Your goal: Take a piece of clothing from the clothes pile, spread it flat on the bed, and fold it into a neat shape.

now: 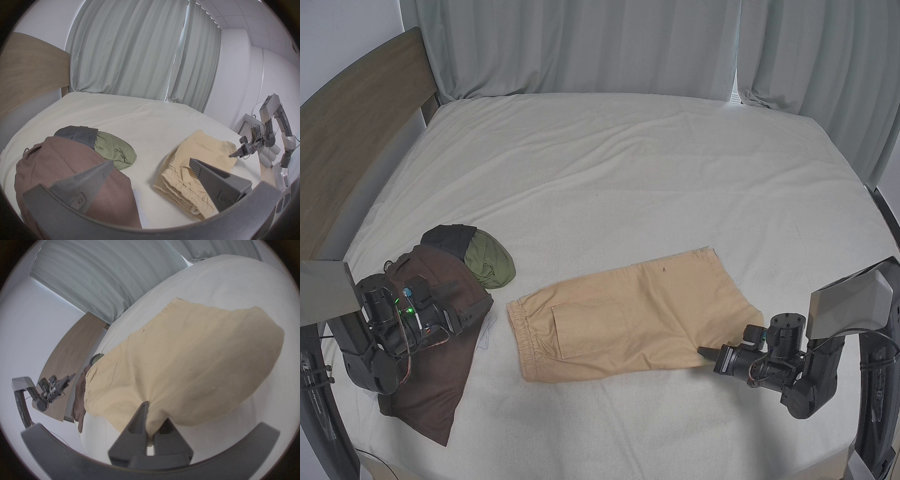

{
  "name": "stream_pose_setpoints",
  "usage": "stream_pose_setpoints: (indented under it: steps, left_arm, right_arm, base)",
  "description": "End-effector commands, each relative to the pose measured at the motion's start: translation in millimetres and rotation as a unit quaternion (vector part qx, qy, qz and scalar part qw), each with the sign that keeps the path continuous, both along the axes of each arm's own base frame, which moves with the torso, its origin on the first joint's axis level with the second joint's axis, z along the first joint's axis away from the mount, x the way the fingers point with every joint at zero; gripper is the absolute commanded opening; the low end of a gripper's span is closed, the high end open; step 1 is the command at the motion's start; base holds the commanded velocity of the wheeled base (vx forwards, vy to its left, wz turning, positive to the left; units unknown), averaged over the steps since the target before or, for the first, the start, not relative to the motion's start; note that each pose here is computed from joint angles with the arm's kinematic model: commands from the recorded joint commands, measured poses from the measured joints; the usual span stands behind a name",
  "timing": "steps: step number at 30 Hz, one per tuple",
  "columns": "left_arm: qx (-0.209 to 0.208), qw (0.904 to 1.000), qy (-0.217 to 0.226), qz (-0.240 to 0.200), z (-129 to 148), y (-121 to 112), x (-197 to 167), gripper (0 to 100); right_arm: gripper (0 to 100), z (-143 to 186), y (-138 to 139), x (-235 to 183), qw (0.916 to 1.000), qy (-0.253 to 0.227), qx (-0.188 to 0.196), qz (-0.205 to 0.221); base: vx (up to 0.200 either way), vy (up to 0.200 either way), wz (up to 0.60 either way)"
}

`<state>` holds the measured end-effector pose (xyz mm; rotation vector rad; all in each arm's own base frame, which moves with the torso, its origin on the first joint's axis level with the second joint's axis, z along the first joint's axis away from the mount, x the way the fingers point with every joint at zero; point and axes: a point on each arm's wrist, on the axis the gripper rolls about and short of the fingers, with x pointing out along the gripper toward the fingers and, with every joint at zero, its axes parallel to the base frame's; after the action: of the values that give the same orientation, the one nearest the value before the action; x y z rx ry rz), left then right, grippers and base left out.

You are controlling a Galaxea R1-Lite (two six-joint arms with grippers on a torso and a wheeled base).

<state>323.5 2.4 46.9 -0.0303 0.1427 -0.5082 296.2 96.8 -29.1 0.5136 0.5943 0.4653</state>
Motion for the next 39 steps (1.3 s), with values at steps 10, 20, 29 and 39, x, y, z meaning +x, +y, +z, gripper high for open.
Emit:
stream_pose_setpoints:
  steps: [10, 20, 29, 39]
  left_arm:
    - [-0.007, 0.999, -0.018, -0.039, 7, -2, 6, 100]
    - [-0.028, 0.9954, -0.013, -0.09, 8, -5, 7, 100]
    - [-0.046, 0.9949, -0.008, -0.089, 11, -4, 10, 100]
    - [-0.043, 0.9951, -0.009, -0.089, 10, -4, 10, 100]
  right_arm:
    - [0, 4, -15, -41, 0.9983, 0.042, -0.041, 0.01]
    - [100, 3, -16, -43, 0.9979, 0.048, -0.043, 0.009]
    - [100, 10, -9, -86, 0.9922, 0.093, -0.061, 0.056]
    - [100, 42, 15, -107, 0.9912, 0.035, -0.048, 0.118]
  base:
    - [0.0, 0.0, 0.0]
    - [0.0, 0.0, 0.0]
    - [0.0, 0.0, 0.0]
    - [0.0, 0.0, 0.0]
